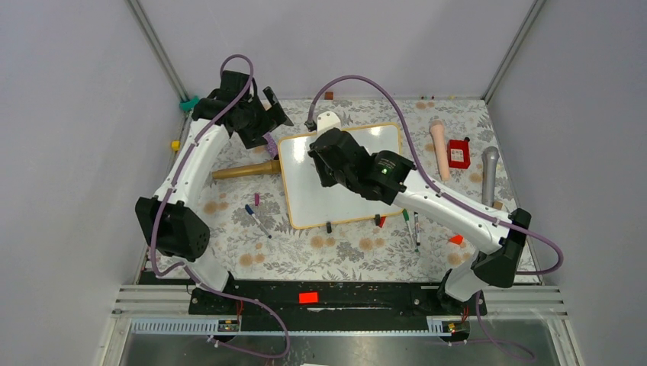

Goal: Write a sentence on the whiteboard
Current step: Hold the whiteboard on the whiteboard stand.

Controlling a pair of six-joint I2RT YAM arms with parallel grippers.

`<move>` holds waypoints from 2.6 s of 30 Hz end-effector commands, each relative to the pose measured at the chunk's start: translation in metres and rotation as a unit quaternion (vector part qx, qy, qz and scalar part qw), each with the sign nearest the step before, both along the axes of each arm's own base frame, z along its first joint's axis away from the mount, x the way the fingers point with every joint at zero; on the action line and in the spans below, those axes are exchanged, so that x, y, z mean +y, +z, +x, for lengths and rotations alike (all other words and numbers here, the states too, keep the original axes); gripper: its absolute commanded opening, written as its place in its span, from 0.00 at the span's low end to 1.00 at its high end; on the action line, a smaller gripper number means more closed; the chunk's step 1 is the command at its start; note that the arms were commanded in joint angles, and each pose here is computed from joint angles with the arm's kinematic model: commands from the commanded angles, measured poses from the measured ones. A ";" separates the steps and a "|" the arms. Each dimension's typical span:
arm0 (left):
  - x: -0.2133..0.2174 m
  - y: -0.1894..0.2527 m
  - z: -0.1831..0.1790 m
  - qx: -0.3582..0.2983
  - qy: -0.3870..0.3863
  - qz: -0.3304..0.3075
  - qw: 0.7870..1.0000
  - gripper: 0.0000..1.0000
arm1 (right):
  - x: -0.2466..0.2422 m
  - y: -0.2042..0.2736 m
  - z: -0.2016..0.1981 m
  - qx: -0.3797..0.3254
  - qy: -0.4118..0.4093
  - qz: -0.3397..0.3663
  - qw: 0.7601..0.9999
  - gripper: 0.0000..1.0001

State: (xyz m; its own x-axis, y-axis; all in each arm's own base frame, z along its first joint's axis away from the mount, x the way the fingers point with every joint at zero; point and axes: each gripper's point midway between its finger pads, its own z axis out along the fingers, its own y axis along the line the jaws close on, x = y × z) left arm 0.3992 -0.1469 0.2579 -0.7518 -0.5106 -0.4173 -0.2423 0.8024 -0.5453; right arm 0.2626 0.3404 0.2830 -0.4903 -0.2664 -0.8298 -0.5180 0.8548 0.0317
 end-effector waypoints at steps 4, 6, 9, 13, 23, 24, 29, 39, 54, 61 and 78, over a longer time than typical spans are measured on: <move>-0.019 -0.012 0.010 0.001 -0.008 -0.011 1.000 0.99 | 0.010 0.030 0.001 -0.027 -0.001 0.053 0.998 0.00; -0.019 -0.013 0.012 -0.005 -0.015 -0.009 1.000 0.99 | 0.009 0.031 0.000 -0.028 -0.001 0.055 0.998 0.00; -0.017 -0.016 0.017 -0.009 -0.027 -0.017 0.999 0.99 | 0.005 0.033 -0.002 -0.028 -0.001 0.060 0.998 0.00; -0.016 -0.014 0.026 -0.018 -0.051 -0.064 0.997 0.99 | -0.001 0.034 -0.004 -0.034 -0.002 0.061 0.998 0.00; -0.020 0.004 0.013 -0.112 -0.132 -0.152 0.973 0.99 | -0.015 0.038 -0.007 -0.040 -0.018 0.064 0.997 0.00; -0.018 0.004 0.010 -0.126 -0.132 -0.143 0.973 0.99 | -0.017 0.040 -0.008 -0.039 -0.019 0.067 0.997 0.00; -0.003 0.010 0.009 -0.169 -0.115 -0.130 0.970 0.99 | -0.029 0.049 -0.016 -0.038 -0.024 0.079 0.996 0.00; 0.003 0.027 -0.017 -0.270 -0.136 -0.127 0.945 0.99 | -0.045 0.061 -0.023 -0.047 -0.019 0.072 0.996 0.00; 0.030 0.043 -0.044 -0.274 -0.142 -0.017 0.951 0.99 | -0.054 0.058 -0.037 -0.044 -0.003 0.098 0.994 0.00; 0.013 0.080 -0.065 -0.351 -0.205 -0.037 0.913 0.99 | -0.051 0.059 -0.041 -0.040 0.005 0.116 0.992 0.00; -0.017 0.084 -0.071 -0.343 -0.309 -0.125 0.878 0.99 | -0.065 0.060 -0.043 -0.049 -0.011 0.122 0.991 0.00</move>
State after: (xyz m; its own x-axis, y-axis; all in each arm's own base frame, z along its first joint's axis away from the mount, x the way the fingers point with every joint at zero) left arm 0.3256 -0.1602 0.3196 -0.5889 -0.2544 -0.7671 0.5647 0.5495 -0.6157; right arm 0.2184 0.2740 0.3288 -0.4360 -0.0935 -0.8951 -0.5176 0.8397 0.1644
